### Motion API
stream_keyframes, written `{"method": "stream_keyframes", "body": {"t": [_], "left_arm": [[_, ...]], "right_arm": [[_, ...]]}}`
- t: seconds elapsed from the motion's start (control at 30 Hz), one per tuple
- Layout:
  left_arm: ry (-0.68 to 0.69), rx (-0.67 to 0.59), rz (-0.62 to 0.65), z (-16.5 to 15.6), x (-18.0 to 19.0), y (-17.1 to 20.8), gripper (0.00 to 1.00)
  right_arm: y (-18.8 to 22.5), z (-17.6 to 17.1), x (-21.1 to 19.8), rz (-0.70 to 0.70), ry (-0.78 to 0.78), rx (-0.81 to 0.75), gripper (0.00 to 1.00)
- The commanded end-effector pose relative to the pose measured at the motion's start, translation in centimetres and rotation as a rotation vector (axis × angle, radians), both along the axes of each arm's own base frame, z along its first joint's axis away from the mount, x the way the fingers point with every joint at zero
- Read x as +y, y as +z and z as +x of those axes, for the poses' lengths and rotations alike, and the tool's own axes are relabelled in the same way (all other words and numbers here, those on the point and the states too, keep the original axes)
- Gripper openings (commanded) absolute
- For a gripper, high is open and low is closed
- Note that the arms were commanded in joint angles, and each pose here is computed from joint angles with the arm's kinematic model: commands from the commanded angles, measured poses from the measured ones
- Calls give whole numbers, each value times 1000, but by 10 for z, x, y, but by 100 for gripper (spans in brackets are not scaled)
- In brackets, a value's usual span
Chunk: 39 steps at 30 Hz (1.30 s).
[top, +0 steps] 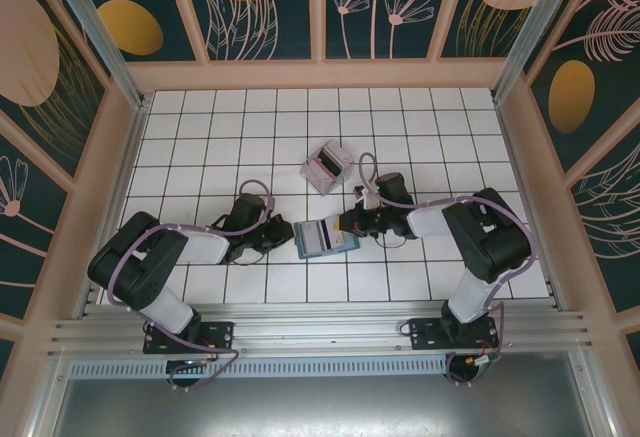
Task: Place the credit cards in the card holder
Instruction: Insert the credit card into the card slot.
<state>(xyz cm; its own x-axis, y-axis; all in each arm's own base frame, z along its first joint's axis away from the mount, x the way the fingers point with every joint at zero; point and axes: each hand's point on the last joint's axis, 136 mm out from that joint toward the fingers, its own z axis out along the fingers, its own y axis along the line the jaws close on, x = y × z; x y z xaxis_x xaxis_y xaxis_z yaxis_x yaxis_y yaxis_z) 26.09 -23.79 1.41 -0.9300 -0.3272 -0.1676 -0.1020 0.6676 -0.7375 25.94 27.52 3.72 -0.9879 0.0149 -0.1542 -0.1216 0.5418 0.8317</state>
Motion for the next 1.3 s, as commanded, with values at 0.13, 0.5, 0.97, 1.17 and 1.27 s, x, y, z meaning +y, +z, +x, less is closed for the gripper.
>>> {"method": "stream_keyframes", "body": {"t": [0.13,0.5,0.97,1.17,1.27], "left_arm": [[-22,103,44,-24,5,-22,4],[-21,103,39,-25,4,-22,4],[-21,96,35,-24,3,-21,4],[-21,92,32,-23,2,-20,4],[-18,89,33,-23,2,-19,4]], "right_arm": [[-9,-8,10,-17,-5,34,0],[-17,-5,7,-43,-103,34,0],[-19,-8,44,-163,-44,-24,3],[-20,-9,53,-268,31,-86,7],[-21,-11,56,-319,64,-110,10]]}}
